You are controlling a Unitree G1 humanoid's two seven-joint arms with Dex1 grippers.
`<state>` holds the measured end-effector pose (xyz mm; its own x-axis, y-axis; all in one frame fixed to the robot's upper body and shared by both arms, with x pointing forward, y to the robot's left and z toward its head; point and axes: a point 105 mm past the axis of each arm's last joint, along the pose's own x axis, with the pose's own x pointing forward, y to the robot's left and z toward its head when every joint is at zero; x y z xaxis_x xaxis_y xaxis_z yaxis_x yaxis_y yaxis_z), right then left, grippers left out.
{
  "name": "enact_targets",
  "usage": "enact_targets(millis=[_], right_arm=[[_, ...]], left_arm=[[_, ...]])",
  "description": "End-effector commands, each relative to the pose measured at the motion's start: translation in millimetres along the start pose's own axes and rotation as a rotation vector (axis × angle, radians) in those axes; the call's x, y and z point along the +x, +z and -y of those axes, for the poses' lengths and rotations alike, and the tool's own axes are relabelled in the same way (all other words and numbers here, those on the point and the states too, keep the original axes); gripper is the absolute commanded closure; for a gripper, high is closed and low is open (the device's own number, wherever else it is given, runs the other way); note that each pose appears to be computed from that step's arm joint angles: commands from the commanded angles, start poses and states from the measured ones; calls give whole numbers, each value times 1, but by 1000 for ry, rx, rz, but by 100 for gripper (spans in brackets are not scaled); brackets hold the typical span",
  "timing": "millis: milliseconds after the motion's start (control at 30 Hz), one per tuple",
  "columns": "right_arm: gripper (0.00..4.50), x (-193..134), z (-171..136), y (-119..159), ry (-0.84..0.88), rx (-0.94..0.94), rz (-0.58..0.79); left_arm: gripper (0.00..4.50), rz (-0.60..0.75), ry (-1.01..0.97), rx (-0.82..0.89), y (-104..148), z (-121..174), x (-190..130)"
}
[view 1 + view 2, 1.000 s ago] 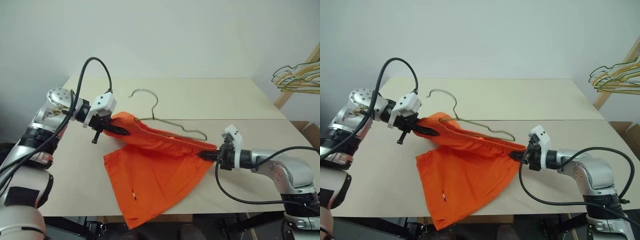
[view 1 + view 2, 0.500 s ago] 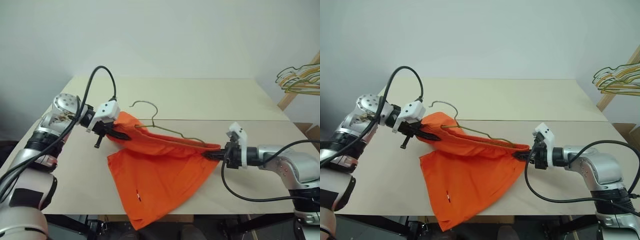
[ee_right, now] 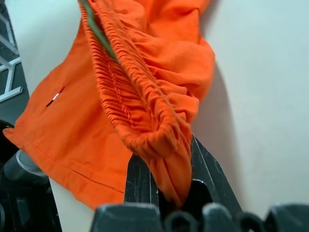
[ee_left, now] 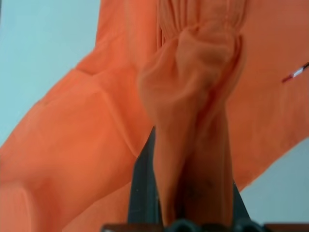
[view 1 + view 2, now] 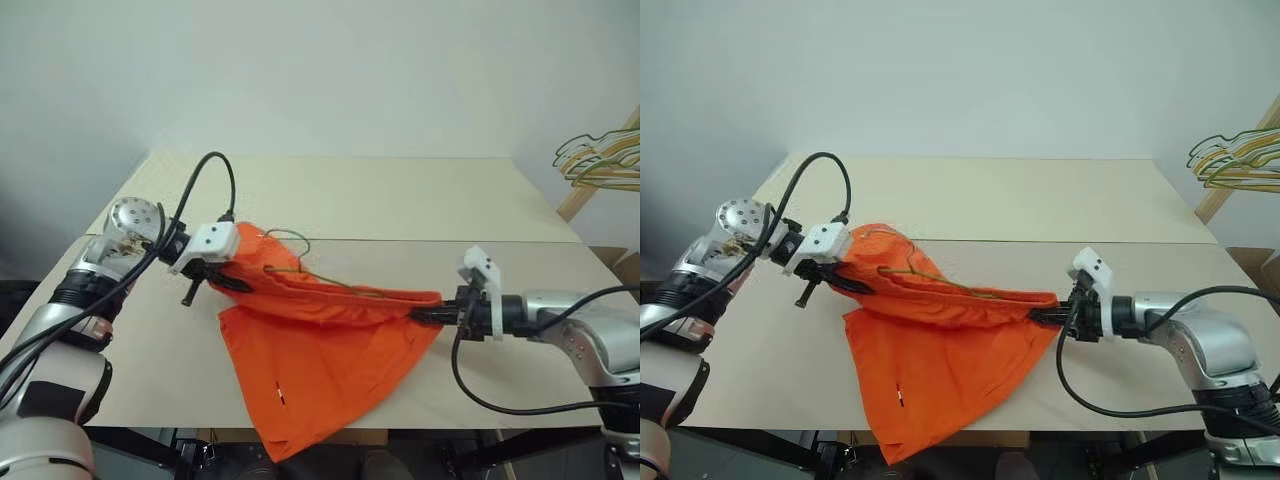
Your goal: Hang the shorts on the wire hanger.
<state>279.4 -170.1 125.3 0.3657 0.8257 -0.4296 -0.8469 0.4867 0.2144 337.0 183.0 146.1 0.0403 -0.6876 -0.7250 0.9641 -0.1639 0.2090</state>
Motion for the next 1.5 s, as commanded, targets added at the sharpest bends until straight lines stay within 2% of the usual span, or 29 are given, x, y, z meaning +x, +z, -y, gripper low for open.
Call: enact_targets(millis=[33,167,300,500,633,767,933,1100,1200,1500], right_arm=[[449,-16,6,24,-82,-123,16],[341,0,-12,36,-14,-207,4],[203,10,-32,44,54,-262,-2],[1,3,-29,49,11,-270,14],[1,-3,-43,85,26,-301,126],[1,20,-60,107,44,-344,126],[1,63,-85,117,122,-364,76],[1,100,-86,116,92,-369,13],[57,112,-84,119,78,-356,13],[382,117,-74,116,60,-382,-7]], left_arm=[[450,-106,32,-62,-22,2,-17],[450,-106,18,-24,-16,-4,-9],[450,-82,24,-6,-7,-14,-1],[450,-68,30,5,-3,-19,1],[450,-70,33,15,-2,-22,1],[450,-63,29,36,4,-25,4],[450,-52,27,44,8,-29,7],[450,-46,29,41,8,-30,7],[450,-42,33,39,9,-30,7],[450,-35,42,38,9,-29,4]])
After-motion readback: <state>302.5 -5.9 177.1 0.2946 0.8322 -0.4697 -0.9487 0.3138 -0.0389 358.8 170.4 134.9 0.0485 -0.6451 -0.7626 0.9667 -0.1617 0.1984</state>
